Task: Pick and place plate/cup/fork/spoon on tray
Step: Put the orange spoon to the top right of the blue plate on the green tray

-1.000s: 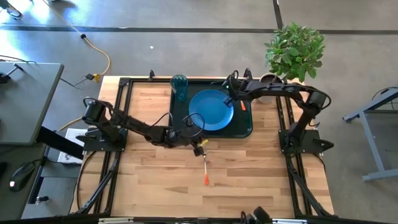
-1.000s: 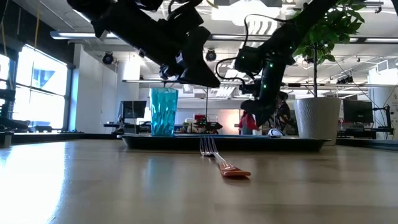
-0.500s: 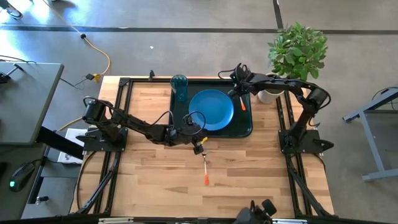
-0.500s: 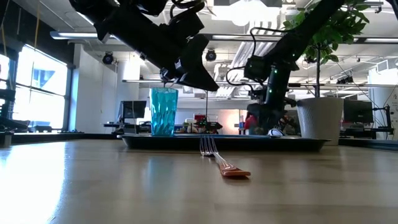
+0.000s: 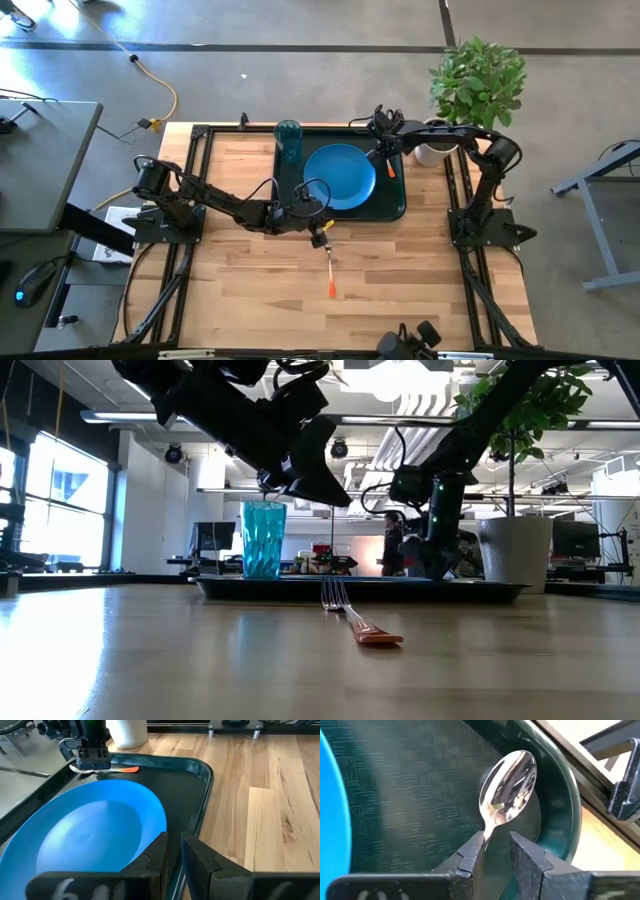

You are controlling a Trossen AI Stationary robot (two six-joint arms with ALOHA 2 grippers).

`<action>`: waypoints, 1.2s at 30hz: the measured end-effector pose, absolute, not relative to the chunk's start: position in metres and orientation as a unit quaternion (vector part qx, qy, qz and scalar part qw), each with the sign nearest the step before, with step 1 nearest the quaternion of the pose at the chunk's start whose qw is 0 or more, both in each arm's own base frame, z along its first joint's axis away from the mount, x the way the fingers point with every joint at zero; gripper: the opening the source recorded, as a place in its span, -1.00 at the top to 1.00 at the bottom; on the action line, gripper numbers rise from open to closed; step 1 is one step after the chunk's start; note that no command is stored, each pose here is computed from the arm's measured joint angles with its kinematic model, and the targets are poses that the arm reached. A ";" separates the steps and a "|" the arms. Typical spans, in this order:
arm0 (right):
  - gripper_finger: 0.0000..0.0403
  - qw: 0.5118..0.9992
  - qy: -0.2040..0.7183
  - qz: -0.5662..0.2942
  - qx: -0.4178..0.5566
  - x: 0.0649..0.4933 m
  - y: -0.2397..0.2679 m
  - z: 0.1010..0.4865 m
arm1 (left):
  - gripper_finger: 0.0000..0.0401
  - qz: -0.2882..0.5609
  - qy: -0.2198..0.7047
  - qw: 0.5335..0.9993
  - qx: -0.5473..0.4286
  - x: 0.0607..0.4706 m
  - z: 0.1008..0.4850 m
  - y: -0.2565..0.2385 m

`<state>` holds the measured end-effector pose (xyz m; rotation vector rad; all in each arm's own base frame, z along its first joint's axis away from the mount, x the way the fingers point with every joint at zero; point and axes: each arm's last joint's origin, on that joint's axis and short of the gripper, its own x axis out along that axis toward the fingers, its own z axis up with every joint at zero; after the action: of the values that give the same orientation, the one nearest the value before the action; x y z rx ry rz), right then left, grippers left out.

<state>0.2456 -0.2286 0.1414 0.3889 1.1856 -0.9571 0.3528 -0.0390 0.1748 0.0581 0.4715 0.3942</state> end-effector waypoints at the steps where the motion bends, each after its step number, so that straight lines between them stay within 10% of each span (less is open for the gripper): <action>1: 0.59 0.707 0.534 -0.429 0.176 0.246 -0.228 0.141 | 0.79 0.194 0.232 0.953 0.029 0.353 0.175 -0.039; 15: 0.98 0.698 0.562 -0.390 0.210 0.247 -0.215 0.139 | 0.79 0.195 0.235 0.952 0.027 0.353 0.174 -0.039; 36: 0.99 0.635 0.656 -0.359 0.193 0.241 -0.162 0.160 | 0.79 0.196 0.235 0.952 0.027 0.353 0.174 -0.039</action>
<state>0.2413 -0.1620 0.1599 0.4420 1.4988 -0.8196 0.3525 -0.0386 0.1740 0.0540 0.4777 0.3979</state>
